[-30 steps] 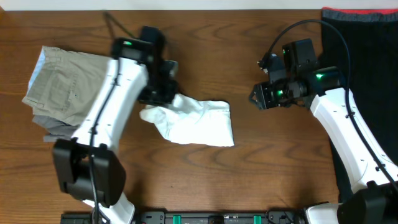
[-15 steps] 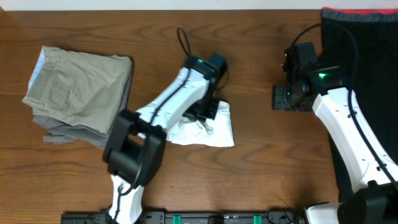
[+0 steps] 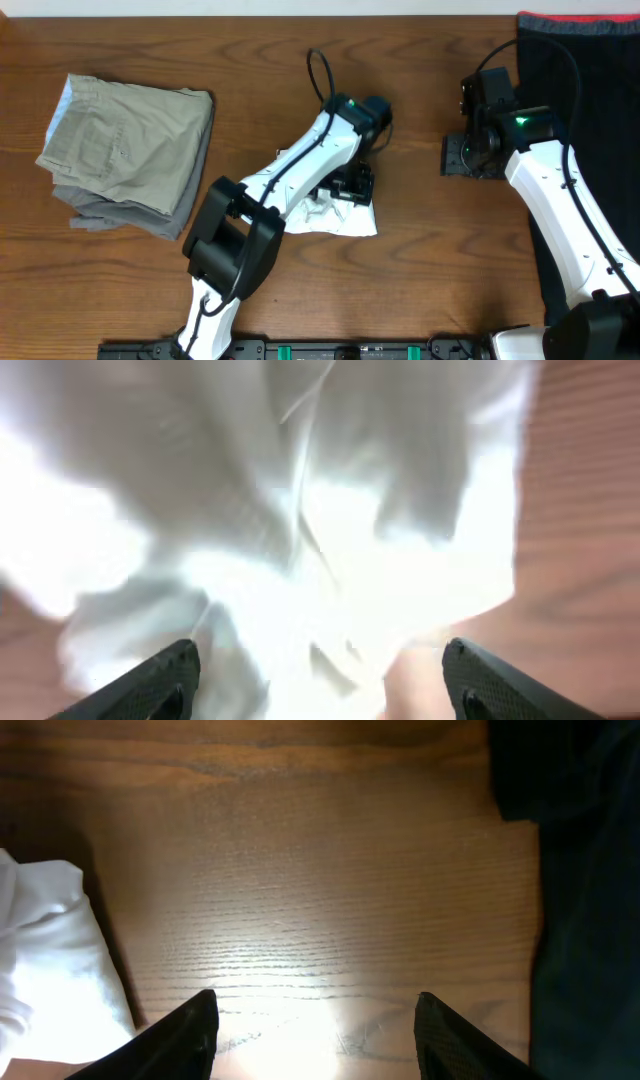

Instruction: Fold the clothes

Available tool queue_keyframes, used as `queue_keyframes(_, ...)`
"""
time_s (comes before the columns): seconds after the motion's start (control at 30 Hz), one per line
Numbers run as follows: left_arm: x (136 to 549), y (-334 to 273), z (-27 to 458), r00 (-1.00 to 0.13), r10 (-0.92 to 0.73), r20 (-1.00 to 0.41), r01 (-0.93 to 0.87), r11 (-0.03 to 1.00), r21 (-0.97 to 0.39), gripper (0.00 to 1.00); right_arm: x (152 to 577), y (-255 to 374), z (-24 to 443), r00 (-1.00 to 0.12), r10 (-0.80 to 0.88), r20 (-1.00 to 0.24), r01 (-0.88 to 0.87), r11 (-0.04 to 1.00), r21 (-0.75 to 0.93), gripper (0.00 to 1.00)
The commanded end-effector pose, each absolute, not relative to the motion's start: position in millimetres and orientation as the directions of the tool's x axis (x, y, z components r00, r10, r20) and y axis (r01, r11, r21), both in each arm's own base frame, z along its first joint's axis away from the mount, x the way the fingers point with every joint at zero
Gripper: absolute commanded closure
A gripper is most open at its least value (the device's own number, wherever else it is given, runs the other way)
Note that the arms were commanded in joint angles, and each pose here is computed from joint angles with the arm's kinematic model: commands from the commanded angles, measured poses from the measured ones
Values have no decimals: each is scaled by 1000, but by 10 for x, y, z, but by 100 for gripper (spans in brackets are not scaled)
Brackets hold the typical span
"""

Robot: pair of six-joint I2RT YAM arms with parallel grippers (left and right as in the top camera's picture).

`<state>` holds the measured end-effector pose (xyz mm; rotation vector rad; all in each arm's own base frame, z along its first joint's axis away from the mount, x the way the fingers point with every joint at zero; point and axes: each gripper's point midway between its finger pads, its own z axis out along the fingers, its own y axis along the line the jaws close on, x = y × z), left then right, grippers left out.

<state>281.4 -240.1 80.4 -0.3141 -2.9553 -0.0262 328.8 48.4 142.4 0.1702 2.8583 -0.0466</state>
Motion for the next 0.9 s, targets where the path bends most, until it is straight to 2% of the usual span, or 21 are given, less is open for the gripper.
queue_keyframes(0.0, 2949, -2435, 1245, -969, 232, 81, 230, 973, -34, 20, 3309, 522, 1475, -949, 132, -285, 131, 991, 22, 39)
queue_keyframes(0.07, 3003, -2283, 1470, -975, 220, 39, 220, 975, 8, 20, 3319, 636, 1480, -955, 92, -281, 74, 995, 73, 43)
queue_keyframes(0.13, 3067, -2069, 1658, -982, 190, 0, 190, 980, 51, 20, 3307, 944, 1519, -956, -51, -289, -111, 975, 195, 48)
queue_keyframes(0.17, 3103, -1952, 1730, -985, 169, -19, 168, 984, 68, 21, 3263, 1189, 1578, -937, -155, -312, -249, 924, 291, 50)
queue_keyframes(0.2, 3160, -1771, 1813, -991, 131, -41, 127, 988, 90, 28, 3170, 1496, 1685, -895, -263, -361, -405, 819, 406, 53)
queue_keyframes(0.23, 3197, -1646, 1860, -994, 100, -50, 95, 991, 95, 41, 3119, 1651, 1750, -871, -299, -390, -465, 759, 456, 54)
queue_keyframes(0.27, 3234, -1535, 1887, -996, 68, -54, 63, 994, 94, 58, 3084, 1775, 1791, -857, -316, -406, -496, 718, 489, 56)
queue_keyframes(0.3, 3271, -1426, 1895, -998, 32, -53, 26, 995, 95, 88, 3063, 1867, 1809, -847, -329, -417, -517, 694, 501, 62)
queue_keyframes(0.33, 3308, -1309, 1892, -999, -9, -49, -14, 995, 96, 94, 3048, 1964, 1802, -834, -349, -427, -540, 675, 503, 65)
queue_keyframes(0.43, 3378, -1054, 1801, -996, -91, -17, -92, 992, 90, 94, 3005, 2255, 1734, -793, -411, -449, -604, 625, 495, 76)
queue_keyframes(0.53, 3384, -943, 1657, -992, -118, 36, -116, 993, 34, 94, 2947, 2596, 1562, -770, -462, -439, -637, 580, 507, 81)
queue_keyframes(0.63, 3377, -1003, 1491, -991, -96, 88, -103, 991, -81, 94, 2859, 2908, 1303, -764, -505, -402, -643, 543, 540, 83)
queue_keyframes(0.73, 3343, -1208, 1337, -991, -20, 131, -54, 964, -261, 94, 2741, 3076, 996, -763, -552, -337, -633, 531, 563, 84)
queue_keyframes(0.8, 3291, -1338, 1256, -988, 31, 148, -25, 933, -358, 94, 2697, 3042, 819, -787, -556, -267, -596, 574, 562, 85)
queue_keyframes(0.87, 3216, -1435, 1149, -984, 63, 170, -16, 904, -426, 94, 2696, 2847, 607, -837, -524, -154, -524, 689, 500, 88)
